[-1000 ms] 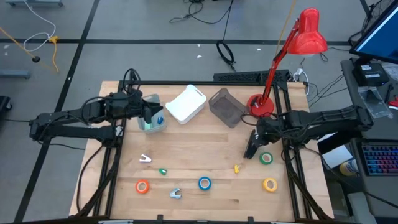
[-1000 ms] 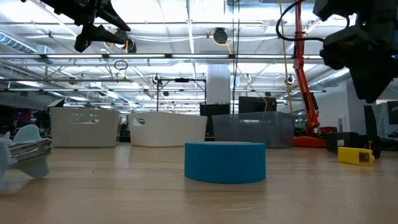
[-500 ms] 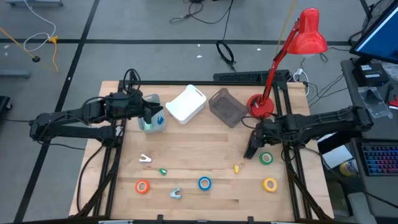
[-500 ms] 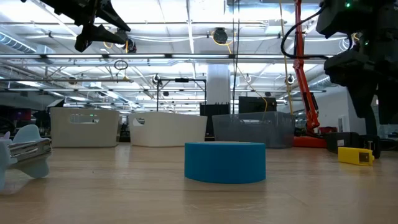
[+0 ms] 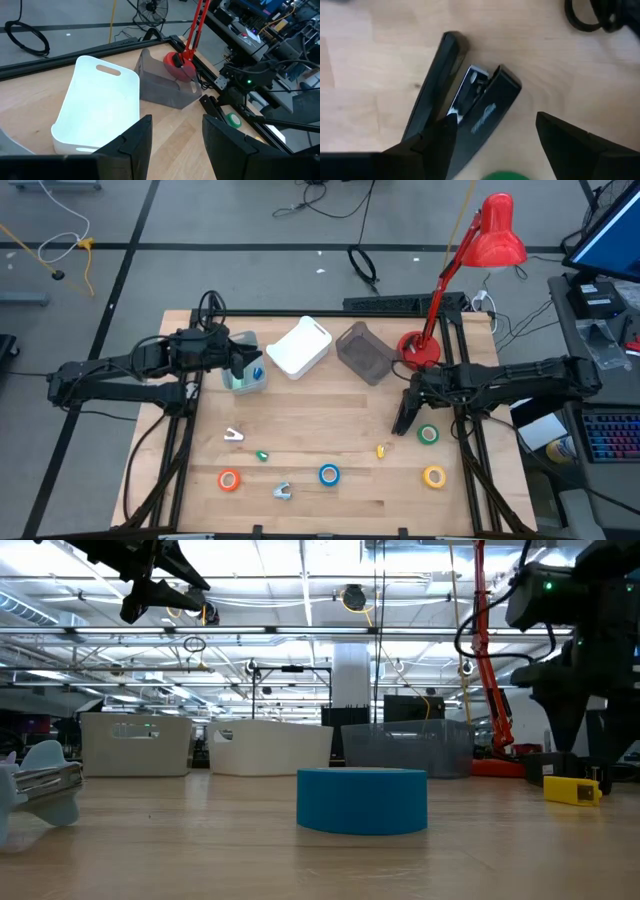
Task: Pick and place Stapler, Stapler remover, tape
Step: Put the large black stapler into the gray bin
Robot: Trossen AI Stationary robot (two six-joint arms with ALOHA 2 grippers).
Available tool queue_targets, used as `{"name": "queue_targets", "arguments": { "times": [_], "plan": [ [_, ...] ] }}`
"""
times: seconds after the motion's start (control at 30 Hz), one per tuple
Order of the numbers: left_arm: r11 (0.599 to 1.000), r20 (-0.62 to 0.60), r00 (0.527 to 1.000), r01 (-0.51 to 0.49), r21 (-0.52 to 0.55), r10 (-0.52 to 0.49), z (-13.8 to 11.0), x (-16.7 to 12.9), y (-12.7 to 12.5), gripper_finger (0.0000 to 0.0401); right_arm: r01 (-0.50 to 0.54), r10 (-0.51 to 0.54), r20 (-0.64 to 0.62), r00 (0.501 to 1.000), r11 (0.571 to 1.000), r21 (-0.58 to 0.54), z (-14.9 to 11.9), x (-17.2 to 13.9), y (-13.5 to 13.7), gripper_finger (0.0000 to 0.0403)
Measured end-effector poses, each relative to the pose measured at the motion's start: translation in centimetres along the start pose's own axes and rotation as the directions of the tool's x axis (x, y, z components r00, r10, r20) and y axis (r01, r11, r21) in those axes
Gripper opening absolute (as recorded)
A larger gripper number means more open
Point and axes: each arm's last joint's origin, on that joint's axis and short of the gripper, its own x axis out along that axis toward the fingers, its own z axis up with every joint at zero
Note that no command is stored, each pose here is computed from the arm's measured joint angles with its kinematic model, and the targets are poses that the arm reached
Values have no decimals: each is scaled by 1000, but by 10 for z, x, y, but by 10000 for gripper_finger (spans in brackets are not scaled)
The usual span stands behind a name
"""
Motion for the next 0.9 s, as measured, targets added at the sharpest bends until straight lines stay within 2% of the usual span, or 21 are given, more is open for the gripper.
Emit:
{"name": "queue_targets", "arguments": {
  "times": [0.2,0.37,0.9],
  "plan": [
    [1000,0,1000,1,-1,-1,0,0,0,175,-49,48,8,999,998,49,2,13,-4,259],
    [1000,0,1000,1,-2,-1,0,0,0,175,-74,73,12,997,994,75,1,13,-8,239],
    [1000,1,1000,1,-3,-1,0,0,0,175,-82,80,23,997,994,75,1,10,-9,108]
  ]
}}
